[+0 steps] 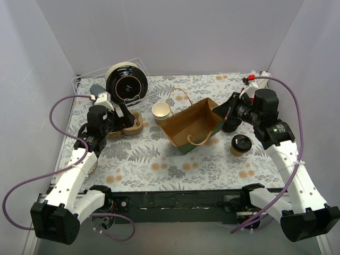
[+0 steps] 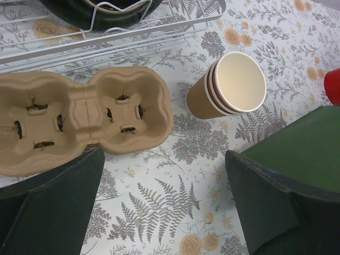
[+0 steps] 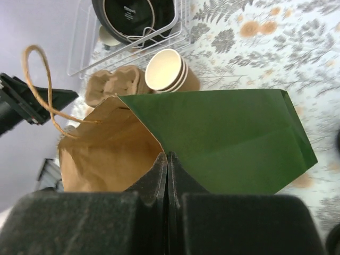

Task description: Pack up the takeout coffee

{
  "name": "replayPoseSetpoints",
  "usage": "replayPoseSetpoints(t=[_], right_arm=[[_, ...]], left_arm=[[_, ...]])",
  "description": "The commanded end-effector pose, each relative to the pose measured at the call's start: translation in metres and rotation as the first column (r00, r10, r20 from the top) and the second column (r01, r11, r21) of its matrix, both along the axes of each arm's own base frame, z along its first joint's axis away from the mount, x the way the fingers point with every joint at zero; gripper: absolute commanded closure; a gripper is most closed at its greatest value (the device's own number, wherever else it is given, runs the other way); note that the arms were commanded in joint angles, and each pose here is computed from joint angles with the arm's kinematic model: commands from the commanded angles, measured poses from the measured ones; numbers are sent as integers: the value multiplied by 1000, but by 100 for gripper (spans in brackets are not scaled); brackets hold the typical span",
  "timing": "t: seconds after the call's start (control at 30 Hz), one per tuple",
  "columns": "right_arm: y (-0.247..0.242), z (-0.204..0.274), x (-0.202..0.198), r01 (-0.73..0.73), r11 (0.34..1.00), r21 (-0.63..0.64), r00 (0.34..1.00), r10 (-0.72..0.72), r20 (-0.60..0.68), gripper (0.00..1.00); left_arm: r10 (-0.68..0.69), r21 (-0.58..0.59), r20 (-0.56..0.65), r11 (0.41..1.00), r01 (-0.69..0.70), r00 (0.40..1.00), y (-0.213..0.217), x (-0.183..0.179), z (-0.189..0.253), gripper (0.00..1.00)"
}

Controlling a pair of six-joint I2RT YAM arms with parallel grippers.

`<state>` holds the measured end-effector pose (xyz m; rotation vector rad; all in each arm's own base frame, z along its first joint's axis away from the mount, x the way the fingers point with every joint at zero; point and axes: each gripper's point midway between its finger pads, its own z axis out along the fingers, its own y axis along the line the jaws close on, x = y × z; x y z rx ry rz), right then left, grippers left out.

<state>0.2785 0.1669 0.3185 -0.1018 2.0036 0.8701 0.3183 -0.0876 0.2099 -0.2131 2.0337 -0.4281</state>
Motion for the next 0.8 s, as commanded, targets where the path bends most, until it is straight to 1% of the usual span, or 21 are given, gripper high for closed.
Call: replayPoseSetpoints(t=[0.0,0.07,0.1,0.13,0.17,0.27,0.33,0.37,0.47,0.5,0.53,0.57,0.63,0.73,0.77], right_arm=[[15,7,-6,17,975,220,1000,-11,-28,99],[17,-8,-7,52,961,270,995,-27,-97,99],[19,-7,-7,56,956,289,995,-29,-94,99],[20,-9,-7,70,949,307,992,-35,-117,99],[20,-15,-8,81,947,310,989,-39,-141,99],[23,-22,-8,92,942,323,985,-39,-167,99],[22,-30,-9,105,948,301,979,-46,-196,99],[21,-34,-10,114,952,284,977,-55,-207,91],[12,-37,-8,184,944,272,967,-125,-220,90],[10,-37,-9,198,940,278,966,-139,-216,86],[7,-36,-7,224,934,278,962,-167,-215,81],[4,-37,-7,239,931,277,959,-180,-221,73],[1,-34,-5,266,921,284,953,-207,-223,72],[1,-28,-3,275,914,299,952,-215,-218,65],[1,-29,-2,276,914,296,951,-216,-220,61]], left_arm=[[21,9,5,1000,-21,1000,5,-1,0,2],[22,8,4,1000,-22,1000,5,-1,0,2],[22,8,5,1000,-22,1000,5,-1,0,2],[24,10,4,1000,-24,1000,6,-1,0,2],[47,22,7,999,-47,999,10,1,0,2],[54,22,10,998,-54,999,11,1,1,2],[60,26,11,998,-60,998,13,1,1,2],[60,27,8,998,-60,998,13,1,0,2],[62,28,4,998,-62,998,13,1,-1,2],[62,27,2,998,-62,998,13,2,-2,2],[60,26,0,998,-60,998,12,2,-2,2],[69,31,-8,997,-68,998,14,3,-5,2],[80,36,-23,996,-79,997,15,4,-7,2],[114,60,-58,992,-110,992,21,7,-12,2],[122,64,-65,991,-118,990,22,7,-14,2]])
